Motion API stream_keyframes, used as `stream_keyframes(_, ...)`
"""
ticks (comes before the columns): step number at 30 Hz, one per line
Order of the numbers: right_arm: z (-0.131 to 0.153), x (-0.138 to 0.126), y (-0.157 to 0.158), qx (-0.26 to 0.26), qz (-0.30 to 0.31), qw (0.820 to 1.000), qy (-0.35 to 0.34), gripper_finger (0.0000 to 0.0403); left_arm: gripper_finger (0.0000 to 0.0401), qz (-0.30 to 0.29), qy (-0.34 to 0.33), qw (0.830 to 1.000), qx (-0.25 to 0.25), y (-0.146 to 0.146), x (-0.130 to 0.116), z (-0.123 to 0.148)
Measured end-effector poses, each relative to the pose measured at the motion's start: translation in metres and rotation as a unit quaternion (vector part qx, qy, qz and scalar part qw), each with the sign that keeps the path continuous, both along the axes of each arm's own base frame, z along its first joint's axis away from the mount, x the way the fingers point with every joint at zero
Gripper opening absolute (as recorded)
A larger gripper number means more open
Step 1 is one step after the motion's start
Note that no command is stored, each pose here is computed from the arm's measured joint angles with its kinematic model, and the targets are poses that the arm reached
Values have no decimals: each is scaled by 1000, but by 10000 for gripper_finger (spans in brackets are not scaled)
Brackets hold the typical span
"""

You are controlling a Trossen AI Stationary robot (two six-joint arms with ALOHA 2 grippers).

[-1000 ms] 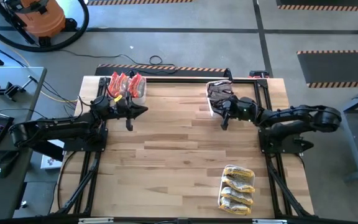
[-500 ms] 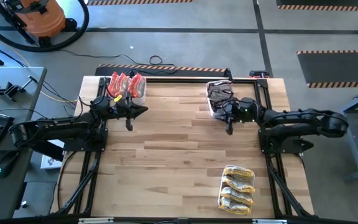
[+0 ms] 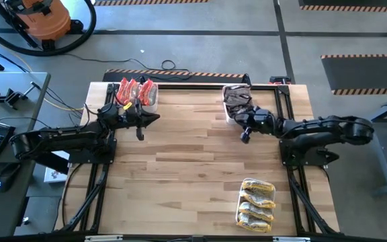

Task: Sort Maruchan noodles
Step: Adjust the top right white bin, then return to Home Position

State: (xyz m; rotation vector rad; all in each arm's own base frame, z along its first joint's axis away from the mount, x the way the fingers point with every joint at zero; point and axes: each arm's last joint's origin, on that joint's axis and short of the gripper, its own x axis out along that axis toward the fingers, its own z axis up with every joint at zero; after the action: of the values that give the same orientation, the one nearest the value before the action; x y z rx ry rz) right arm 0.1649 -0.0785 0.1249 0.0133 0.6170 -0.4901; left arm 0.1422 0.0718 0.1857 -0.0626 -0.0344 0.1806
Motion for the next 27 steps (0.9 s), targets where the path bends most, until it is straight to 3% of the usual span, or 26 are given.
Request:
stream_keyframes(8,-8,13,-13,-20,-16,999,-44,0,3,1,2,1000,4,0,0,0)
stream_keyframes(15,10,13,-12,-38,-1,994,-101,0,3,1,2,1000,4,0,0,0)
stream_keyframes(20,27,12,2,-15,84,986,-146,0,3,-4,5,1000,7,0,0,-1)
stream_keyframes(24,41,13,18,11,188,962,-196,0,3,-13,2,1000,12,-3,-3,-6)
stream_keyframes(27,50,10,26,6,230,948,-222,0,3,-14,-1,1000,6,-5,-8,-12)
